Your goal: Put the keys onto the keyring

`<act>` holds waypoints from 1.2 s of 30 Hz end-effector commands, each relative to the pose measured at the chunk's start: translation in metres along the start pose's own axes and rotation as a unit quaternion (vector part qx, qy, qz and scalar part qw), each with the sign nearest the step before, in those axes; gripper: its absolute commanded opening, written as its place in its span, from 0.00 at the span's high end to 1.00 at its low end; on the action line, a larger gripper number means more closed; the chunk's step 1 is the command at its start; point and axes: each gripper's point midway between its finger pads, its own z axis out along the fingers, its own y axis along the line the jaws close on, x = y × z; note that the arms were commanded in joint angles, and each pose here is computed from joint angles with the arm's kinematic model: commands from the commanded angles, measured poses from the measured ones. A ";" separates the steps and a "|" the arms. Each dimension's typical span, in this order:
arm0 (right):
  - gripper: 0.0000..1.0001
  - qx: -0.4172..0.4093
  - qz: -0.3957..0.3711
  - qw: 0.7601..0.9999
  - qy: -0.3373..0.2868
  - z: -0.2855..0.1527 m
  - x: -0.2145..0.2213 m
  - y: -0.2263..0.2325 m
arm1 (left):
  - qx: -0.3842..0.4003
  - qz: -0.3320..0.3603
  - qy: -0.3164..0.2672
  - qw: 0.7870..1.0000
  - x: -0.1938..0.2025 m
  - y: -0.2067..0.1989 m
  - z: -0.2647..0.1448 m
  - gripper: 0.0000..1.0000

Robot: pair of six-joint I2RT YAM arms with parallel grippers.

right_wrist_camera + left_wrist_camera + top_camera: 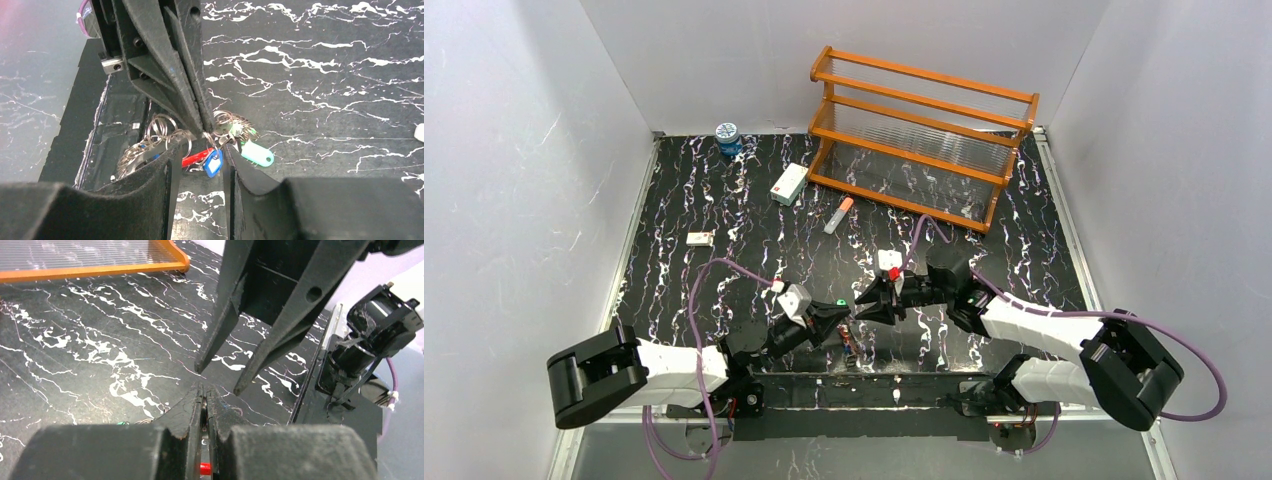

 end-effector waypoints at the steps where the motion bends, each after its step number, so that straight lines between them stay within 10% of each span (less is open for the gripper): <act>1: 0.57 -0.004 -0.004 1.000 -0.009 0.003 0.001 0.001 | -0.057 -0.049 0.018 0.997 0.026 0.023 -0.025 1.00; 36: 0.59 -0.029 -0.058 0.996 -0.059 0.008 -0.022 -0.006 | -0.011 -0.038 -0.004 0.999 0.014 0.008 -0.030 1.00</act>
